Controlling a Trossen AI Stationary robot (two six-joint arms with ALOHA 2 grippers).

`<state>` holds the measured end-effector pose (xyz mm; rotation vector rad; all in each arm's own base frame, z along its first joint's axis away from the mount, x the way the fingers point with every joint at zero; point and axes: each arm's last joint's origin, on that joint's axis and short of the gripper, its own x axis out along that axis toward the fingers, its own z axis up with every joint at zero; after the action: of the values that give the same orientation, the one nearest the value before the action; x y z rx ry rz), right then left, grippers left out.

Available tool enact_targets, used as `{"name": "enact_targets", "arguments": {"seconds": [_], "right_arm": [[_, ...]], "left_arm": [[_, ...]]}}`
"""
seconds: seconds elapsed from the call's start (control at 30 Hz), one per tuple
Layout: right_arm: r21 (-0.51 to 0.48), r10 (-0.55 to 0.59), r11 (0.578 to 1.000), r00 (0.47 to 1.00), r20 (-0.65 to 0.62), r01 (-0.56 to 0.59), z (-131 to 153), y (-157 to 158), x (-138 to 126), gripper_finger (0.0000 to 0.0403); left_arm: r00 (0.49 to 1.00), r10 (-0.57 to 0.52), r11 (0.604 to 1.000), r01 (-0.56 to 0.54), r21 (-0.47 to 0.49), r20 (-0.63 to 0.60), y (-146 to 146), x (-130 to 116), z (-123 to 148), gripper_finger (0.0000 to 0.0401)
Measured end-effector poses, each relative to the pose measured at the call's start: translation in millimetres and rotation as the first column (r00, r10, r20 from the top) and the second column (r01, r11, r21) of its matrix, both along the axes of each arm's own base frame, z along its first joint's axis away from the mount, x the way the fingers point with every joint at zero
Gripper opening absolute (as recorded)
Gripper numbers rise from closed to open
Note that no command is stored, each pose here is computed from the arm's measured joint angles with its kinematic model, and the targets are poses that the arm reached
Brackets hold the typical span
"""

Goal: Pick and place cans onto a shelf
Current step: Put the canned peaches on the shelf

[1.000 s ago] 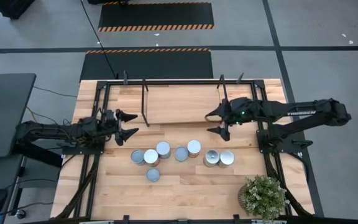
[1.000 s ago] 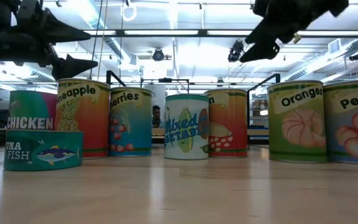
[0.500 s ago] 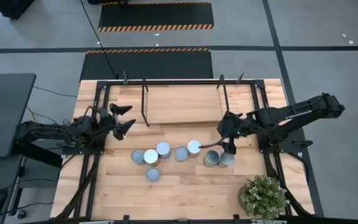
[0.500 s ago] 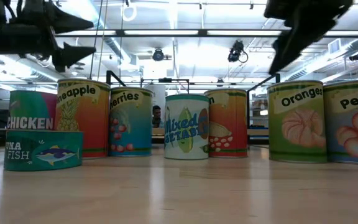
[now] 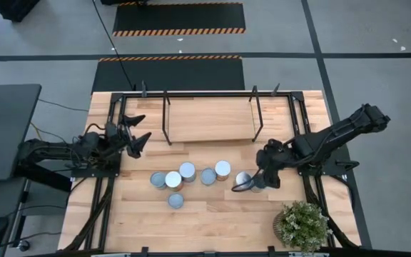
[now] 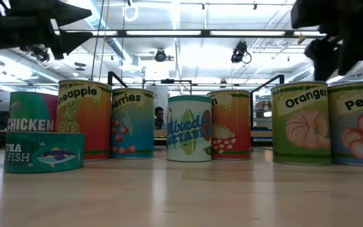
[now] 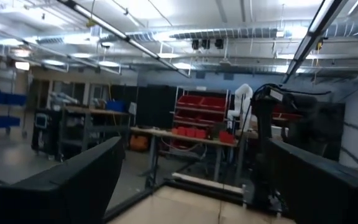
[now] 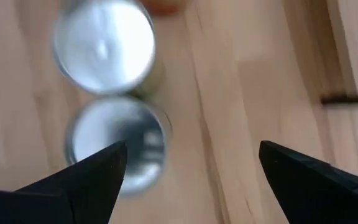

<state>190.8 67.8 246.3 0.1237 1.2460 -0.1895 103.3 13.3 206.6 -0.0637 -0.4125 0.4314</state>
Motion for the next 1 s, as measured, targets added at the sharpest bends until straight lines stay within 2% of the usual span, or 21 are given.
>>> {"name": "enact_targets", "arguments": {"seconds": [0.1, 0.3, 0.57, 0.83, 1.0], "right_arm": [[-0.017, -0.007, 1.000, 0.994, -0.106, 0.005, 5, 5, 1, 0.0373], [-0.025, 0.027, 0.999, 0.980, -0.196, -0.033, 12, 14, 9, 0.0373], [0.057, 0.103, 0.994, 0.926, -0.363, -0.089, -12, 23, 3, 0.0373], [0.088, 0.108, 0.993, 0.929, -0.353, -0.082, -44, 35, 26, 0.0379], [0.102, 0.091, 0.993, 0.907, -0.411, -0.053, -60, 37, 34, 0.0397]], "left_arm": [[1.000, 0.015, 1.000, -0.015, 0.023, 0.004, 0, -1, 1, 0.0393], [1.000, 0.022, 0.999, -0.021, 0.026, -0.001, 0, -1, 1, 0.0393], [1.000, 0.022, 0.999, -0.022, 0.028, -0.011, 0, 0, 0, 0.0393], [1.000, 0.023, 0.999, -0.023, 0.030, -0.021, 0, 0, 0, 0.0393], [0.999, 0.024, 0.999, -0.023, 0.031, -0.022, 0, 0, 0, 0.0393]]}}
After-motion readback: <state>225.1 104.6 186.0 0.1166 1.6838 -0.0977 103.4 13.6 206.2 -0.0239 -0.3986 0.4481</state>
